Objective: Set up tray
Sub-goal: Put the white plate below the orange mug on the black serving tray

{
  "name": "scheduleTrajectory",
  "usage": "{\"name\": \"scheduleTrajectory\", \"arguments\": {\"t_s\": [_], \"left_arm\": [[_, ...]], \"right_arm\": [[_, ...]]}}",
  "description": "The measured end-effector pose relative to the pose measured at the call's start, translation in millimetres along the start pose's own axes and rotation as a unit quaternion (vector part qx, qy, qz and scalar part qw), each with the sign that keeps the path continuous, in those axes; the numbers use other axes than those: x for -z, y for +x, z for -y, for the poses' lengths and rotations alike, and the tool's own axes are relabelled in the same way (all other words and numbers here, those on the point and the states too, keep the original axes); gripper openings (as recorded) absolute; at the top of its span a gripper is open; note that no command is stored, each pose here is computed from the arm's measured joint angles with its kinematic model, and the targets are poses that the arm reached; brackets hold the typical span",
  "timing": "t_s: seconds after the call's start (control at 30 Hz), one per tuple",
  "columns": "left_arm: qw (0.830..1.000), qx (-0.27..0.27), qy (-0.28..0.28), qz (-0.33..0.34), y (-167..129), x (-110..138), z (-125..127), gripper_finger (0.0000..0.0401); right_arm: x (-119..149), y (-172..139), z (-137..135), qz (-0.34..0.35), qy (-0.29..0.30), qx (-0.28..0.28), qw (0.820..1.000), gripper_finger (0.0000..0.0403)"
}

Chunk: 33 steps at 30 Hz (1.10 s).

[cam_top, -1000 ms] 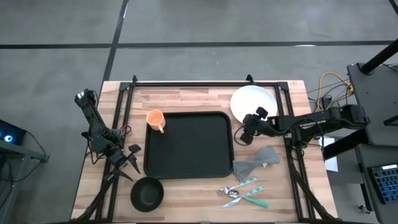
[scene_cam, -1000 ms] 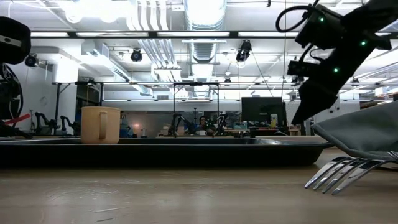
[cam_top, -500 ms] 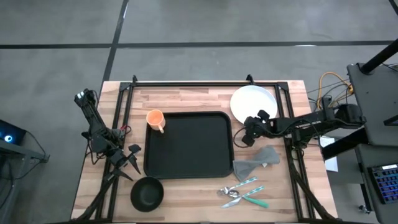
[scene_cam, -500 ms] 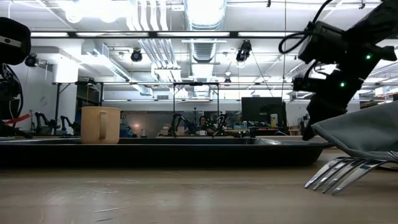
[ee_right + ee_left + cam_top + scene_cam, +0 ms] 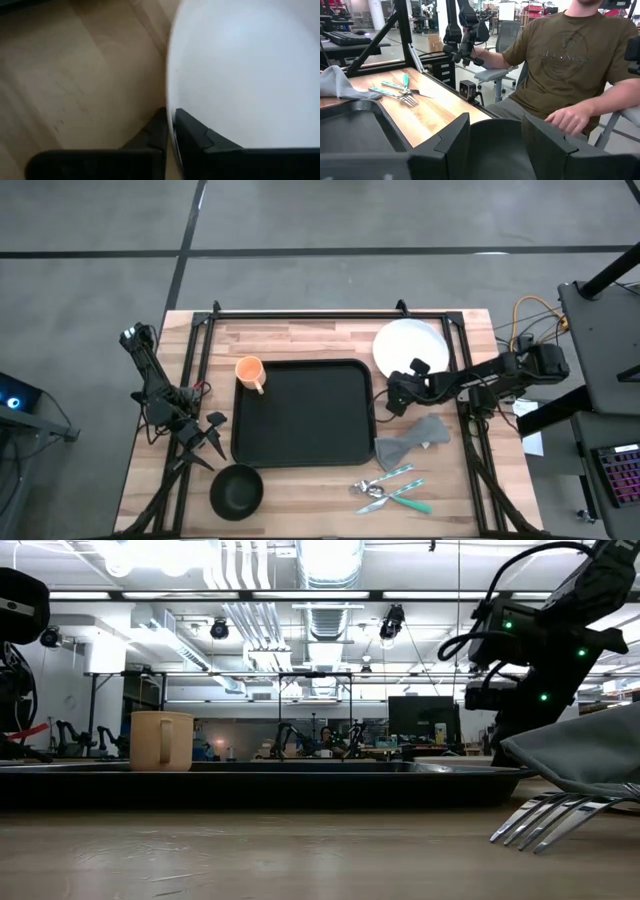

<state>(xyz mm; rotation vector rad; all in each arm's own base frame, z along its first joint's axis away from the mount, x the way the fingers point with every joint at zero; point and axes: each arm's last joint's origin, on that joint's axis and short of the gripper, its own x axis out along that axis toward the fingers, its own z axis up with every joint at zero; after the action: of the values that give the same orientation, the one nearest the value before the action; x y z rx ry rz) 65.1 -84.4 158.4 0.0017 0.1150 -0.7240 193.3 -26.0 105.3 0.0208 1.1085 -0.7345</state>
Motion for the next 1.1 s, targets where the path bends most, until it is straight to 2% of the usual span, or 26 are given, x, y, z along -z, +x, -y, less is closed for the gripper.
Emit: {"name": "scheduleTrajectory", "arguments": {"t_s": [0.1, 0.4, 0.6, 0.7, 0.87, 1.1], "left_arm": [[1.0, 0.0, 0.0, 0.0, 0.0, 0.0, 0.0, 0.0162], [1.0, 0.0, 0.0, 0.0, 0.0, 0.0, 0.0, 0.0162], [1.0, 0.0, 0.0, 0.0, 0.0, 0.0, 0.0, 0.0162], [1.0, 0.0, 0.0, 0.0, 0.0, 0.1, 0.0, 0.0162], [1.0, 0.0, 0.0, 0.0, 0.0, 0.1, 0.0, 0.0162], [1.0, 0.0, 0.0, 0.0, 0.0, 0.1, 0.0, 0.0162]], "right_arm": [[-2.5, -2.8, 1.1, 0.003, -0.002, -0.002, 1.0, 0.001], [-15.4, -12.9, -6.7, 0.04, -0.082, -0.002, 0.996, 0.0008], [-21.1, -23.1, -23.0, 0.106, -0.144, -0.028, 0.984, 0.0008], [-22.4, -30.5, -33.6, 0.143, -0.19, -0.043, 0.97, 0.0008], [-17.7, -44.4, -53.7, 0.193, -0.282, -0.069, 0.937, 0.0008], [-14.0, -56.9, -75.4, 0.227, -0.358, -0.151, 0.893, 0.0008]]}}
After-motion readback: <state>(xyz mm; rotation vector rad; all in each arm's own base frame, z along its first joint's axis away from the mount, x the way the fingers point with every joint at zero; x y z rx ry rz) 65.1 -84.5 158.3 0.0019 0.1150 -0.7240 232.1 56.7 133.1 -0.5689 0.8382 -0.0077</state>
